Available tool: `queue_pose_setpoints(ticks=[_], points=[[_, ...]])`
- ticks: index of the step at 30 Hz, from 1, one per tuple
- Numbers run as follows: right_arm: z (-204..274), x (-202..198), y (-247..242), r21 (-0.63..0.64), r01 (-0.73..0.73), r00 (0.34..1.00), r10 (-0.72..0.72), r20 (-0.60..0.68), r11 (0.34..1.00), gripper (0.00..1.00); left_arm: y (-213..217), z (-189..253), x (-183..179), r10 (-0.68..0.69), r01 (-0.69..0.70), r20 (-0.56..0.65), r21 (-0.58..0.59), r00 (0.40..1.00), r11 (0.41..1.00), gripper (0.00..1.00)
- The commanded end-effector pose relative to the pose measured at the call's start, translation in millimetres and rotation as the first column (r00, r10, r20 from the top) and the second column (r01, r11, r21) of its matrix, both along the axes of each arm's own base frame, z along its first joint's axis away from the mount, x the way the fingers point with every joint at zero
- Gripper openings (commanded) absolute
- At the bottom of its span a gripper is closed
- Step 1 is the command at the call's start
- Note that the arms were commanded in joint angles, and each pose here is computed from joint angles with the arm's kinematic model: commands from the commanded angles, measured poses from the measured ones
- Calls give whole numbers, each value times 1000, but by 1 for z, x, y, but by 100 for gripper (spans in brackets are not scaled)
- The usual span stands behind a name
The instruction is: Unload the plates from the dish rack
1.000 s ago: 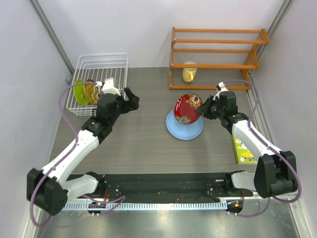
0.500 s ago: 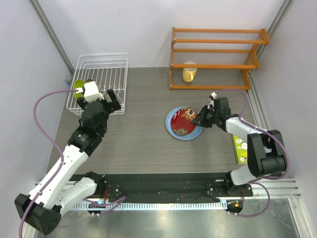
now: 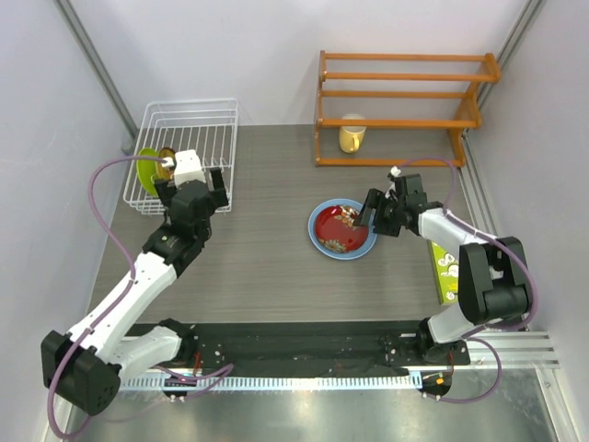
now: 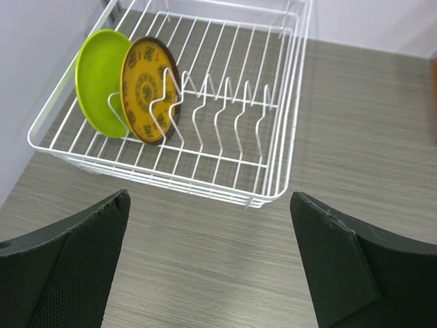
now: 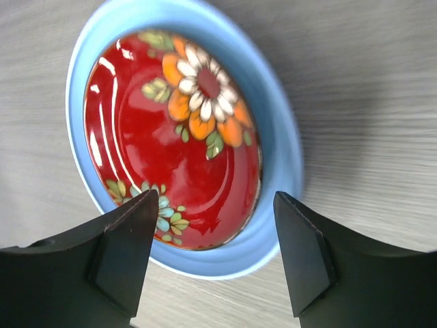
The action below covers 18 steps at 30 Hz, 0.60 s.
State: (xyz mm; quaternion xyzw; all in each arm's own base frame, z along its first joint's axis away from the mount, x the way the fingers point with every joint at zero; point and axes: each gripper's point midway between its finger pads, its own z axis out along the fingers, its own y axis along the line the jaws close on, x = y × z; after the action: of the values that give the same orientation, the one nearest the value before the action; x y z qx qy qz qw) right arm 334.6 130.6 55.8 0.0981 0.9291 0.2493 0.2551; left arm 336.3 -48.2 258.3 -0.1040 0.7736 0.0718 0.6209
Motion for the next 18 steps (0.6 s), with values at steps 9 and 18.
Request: queue_pose_setpoints(ticks=[9, 18], points=[[93, 16, -59, -284, 183, 960, -109, 256, 941, 76, 77, 6, 67, 214, -214, -1, 43, 977, 976, 100], [76, 17, -56, -294, 145, 974, -83, 213, 945, 76, 123, -38, 132, 265, -264, -61, 25, 962, 964, 99]])
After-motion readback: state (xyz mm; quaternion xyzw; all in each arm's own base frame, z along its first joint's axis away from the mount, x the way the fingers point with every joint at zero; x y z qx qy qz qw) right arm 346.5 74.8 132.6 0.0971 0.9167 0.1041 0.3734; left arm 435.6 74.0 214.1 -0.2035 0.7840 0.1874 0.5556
